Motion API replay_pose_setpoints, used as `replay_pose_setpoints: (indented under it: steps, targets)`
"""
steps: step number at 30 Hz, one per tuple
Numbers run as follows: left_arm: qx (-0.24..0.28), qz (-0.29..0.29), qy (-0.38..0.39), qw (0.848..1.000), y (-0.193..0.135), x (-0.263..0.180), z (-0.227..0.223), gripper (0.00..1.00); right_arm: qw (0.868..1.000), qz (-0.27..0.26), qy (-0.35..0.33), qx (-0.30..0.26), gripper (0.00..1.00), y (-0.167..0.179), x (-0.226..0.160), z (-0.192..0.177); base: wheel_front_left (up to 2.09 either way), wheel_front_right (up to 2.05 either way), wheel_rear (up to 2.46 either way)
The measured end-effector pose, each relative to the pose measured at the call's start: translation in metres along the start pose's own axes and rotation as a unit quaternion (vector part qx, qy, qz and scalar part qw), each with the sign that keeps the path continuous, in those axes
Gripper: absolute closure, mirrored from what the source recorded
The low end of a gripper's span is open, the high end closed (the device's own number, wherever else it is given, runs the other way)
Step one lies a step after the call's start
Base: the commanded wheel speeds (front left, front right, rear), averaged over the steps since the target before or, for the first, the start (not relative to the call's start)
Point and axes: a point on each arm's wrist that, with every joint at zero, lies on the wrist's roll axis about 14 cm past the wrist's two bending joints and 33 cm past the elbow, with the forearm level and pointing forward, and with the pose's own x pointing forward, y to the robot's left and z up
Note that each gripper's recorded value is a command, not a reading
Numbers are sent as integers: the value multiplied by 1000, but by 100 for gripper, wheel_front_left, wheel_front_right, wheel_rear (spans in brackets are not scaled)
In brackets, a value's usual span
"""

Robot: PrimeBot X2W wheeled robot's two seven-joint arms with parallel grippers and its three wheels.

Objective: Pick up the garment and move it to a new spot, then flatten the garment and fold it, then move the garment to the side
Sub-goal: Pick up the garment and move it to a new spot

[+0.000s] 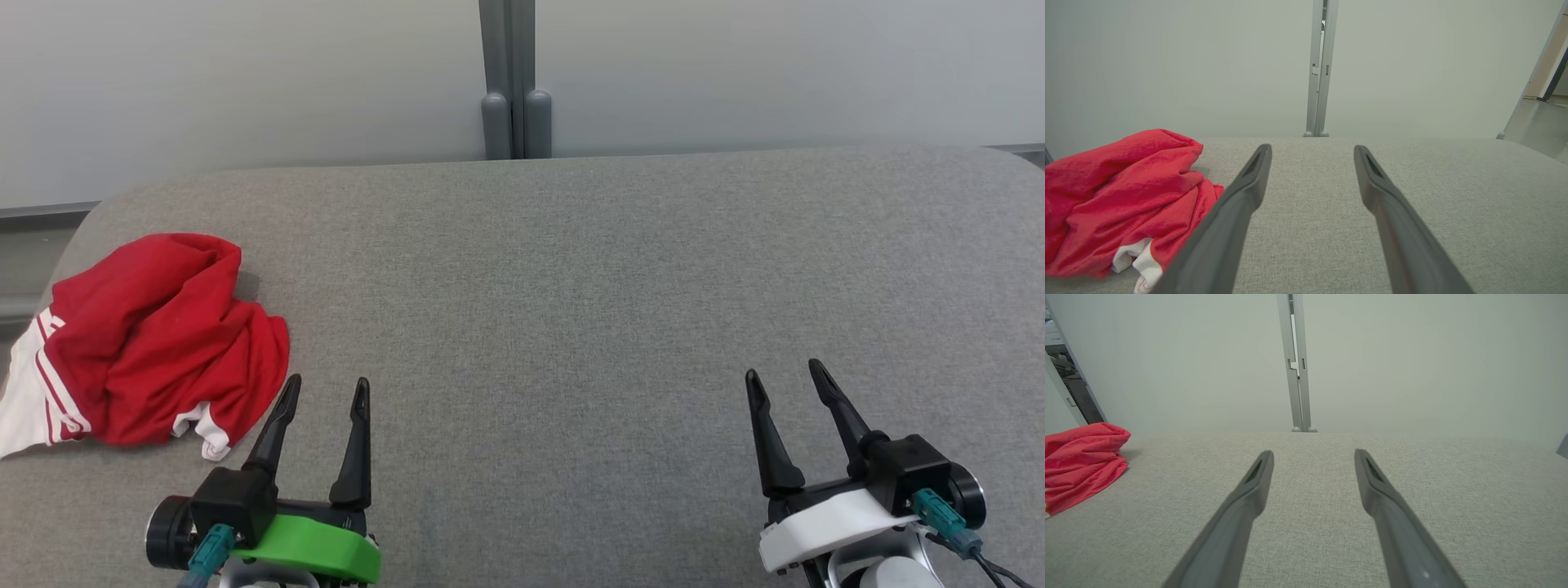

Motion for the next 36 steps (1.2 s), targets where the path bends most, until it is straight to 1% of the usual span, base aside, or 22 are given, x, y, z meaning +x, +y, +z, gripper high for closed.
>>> replay_pose_setpoints:
  steps: [15, 20, 28, 36]
  targets:
    - [0, -1, -1, 1000, -1, -2, 1, 0, 1000, 6, 5, 1, 0, 5, -3, -3, 0, 0, 0]
    - [0, 10, 2, 1000, 5, -8, -1, 0, 1000, 17, 11, 2, 0, 11, -3, -7, 0, 0, 0]
    - [5, 53, -3, 999, 29, -25, 4, 0, 998, 58, 18, 8, 0, 37, 10, -14, 0, 0, 0]
    - [13, 120, -12, 993, 65, -53, 12, 0, 992, 122, 27, 16, 0, 78, 28, -22, 0, 0, 0]
